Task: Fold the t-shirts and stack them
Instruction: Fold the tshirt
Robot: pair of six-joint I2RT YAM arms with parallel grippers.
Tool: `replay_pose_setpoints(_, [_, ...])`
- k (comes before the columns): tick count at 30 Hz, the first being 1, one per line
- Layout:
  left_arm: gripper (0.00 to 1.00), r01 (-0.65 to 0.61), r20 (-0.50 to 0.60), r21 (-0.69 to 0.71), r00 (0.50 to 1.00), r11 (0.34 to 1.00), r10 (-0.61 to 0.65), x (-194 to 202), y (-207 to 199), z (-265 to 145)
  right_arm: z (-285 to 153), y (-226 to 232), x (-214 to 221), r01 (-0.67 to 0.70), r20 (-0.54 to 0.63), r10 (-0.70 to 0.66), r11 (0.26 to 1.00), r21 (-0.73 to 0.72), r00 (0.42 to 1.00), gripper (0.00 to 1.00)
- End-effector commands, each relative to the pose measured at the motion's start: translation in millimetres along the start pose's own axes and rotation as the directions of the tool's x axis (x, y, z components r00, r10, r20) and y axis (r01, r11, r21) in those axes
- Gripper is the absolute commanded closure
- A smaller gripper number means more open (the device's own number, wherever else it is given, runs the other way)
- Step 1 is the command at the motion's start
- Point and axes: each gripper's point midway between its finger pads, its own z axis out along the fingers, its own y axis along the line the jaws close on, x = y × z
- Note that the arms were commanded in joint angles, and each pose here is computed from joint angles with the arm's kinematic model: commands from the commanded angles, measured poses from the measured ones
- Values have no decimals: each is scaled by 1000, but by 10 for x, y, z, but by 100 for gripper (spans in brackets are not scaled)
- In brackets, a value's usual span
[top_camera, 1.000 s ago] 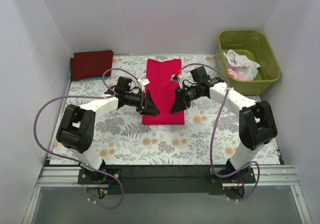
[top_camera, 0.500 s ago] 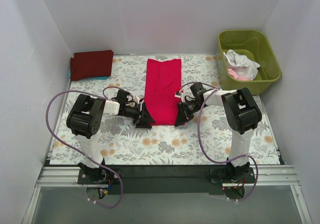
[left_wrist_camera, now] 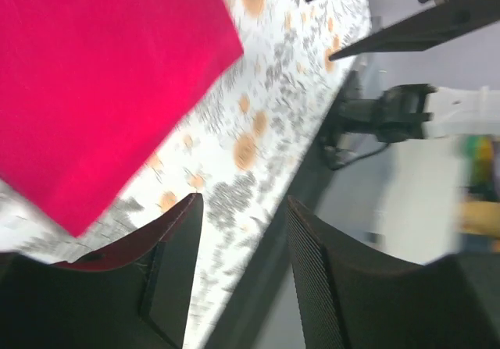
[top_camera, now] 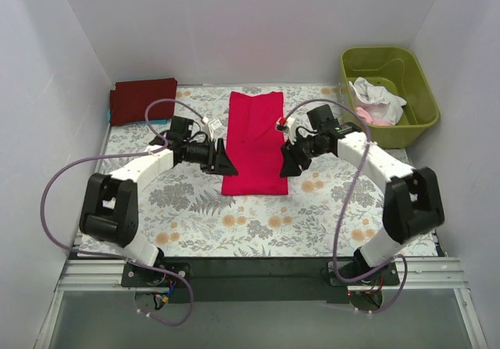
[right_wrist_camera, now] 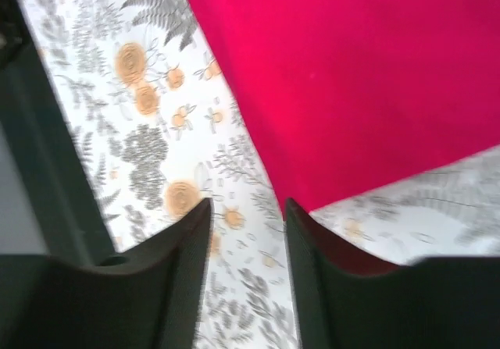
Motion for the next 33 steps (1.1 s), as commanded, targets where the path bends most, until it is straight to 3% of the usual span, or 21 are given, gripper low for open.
replay_pose_setpoints(1, [56, -381, 14, -144, 922, 913, 387, -108, -35, -301, -255, -61, -86, 322, -81, -312, 927, 191, 947, 43])
replay_pose_setpoints(4, [57, -595, -30, -192, 798, 780, 602, -84, 85, -359, -223, -73, -140, 504, -142, -484, 821, 268, 864, 39])
replay_pose_setpoints(7, [57, -760, -62, -203, 640, 618, 766, -57, 168, -349, -99, -65, -128, 615, -188, -586, 733, 293, 788, 40])
replay_pose_setpoints(10, [57, -858, -88, -180, 501, 481, 861, 19, 264, -317, 44, -74, -63, 711, -216, -679, 643, 284, 701, 43])
replay_pose_setpoints(11, [57, -872, -90, -178, 476, 456, 875, 21, 281, -308, 97, -77, -24, 749, -235, -713, 605, 270, 660, 44])
replay_pose_setpoints(13, [57, -903, -110, -167, 417, 396, 902, 28, 345, -280, 197, -152, 79, 772, -256, -730, 579, 263, 634, 44])
replay_pose_setpoints(33, [57, -917, -163, -121, 397, 381, 903, 35, 593, 38, 527, -211, 583, 768, -297, -716, 631, 114, 632, 50])
